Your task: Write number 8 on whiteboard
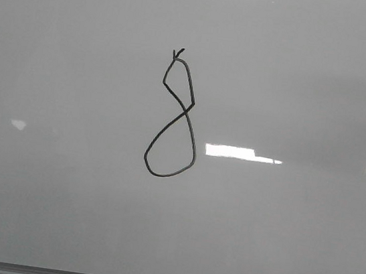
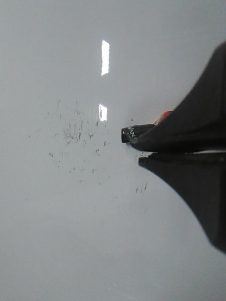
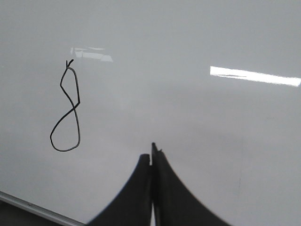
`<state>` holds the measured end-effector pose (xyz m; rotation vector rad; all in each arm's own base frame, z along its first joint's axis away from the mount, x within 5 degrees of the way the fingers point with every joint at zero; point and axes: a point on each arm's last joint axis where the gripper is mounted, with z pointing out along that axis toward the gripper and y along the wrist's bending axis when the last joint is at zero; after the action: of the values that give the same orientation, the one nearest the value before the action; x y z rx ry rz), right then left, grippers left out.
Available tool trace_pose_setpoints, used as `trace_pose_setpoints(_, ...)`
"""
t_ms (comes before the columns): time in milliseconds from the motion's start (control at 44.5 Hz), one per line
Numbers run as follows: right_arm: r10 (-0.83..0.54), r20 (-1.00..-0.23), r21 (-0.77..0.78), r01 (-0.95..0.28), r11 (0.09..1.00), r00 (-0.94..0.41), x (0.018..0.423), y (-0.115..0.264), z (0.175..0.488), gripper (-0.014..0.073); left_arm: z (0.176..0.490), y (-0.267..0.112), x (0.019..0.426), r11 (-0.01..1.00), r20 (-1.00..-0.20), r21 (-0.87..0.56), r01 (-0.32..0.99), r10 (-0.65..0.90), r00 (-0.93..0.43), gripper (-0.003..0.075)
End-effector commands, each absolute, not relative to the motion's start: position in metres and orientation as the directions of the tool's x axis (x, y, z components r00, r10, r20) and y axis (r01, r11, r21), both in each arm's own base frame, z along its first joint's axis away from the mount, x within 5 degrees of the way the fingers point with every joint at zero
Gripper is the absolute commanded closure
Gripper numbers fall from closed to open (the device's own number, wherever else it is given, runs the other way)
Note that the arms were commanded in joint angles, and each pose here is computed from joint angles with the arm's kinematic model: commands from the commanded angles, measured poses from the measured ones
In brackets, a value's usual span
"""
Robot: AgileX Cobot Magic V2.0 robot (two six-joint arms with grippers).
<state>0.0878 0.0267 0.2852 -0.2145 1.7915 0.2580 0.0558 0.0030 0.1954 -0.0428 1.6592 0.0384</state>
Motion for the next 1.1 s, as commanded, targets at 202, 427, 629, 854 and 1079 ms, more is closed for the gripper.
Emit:
trace_pose_setpoints(202,0.009,-0.990,0.045,-0.248,0.968,-0.143,0.090,0.023,0.300,0.0663,0.203,0.003,0.055,0.999,-1.000,-0.011,-0.051,-0.011,0.006,0.0739)
trace_pose_setpoints(427,-0.118,-0.993,-0.119,-0.114,0.986,0.018,0.081,0.010,0.286,0.0663,0.203,0.003,0.055,0.999,-1.000,-0.011,-0.051,-0.011,0.006,0.0739)
trace_pose_setpoints(629,-0.073,-0.997,-0.074,-0.016,0.997,0.019,0.064,0.002,0.248,0.0663,0.203,0.003,0.055,0.999,-1.000,-0.011,-0.051,-0.011,0.006,0.0739)
trace_pose_setpoints(854,0.028,-1.000,0.028,0.047,0.999,-0.006,0.058,-0.003,0.213,0.0663,0.203,0.003,0.055,0.999,-1.000,-0.011,-0.051,-0.011,0.006,0.0739)
trace_pose_setpoints(1079,0.018,-0.999,0.017,0.051,0.999,-0.027,0.055,-0.003,0.196,0.0663,0.203,0.003,0.055,0.999,-1.000,-0.011,-0.051,-0.011,0.006,0.0739)
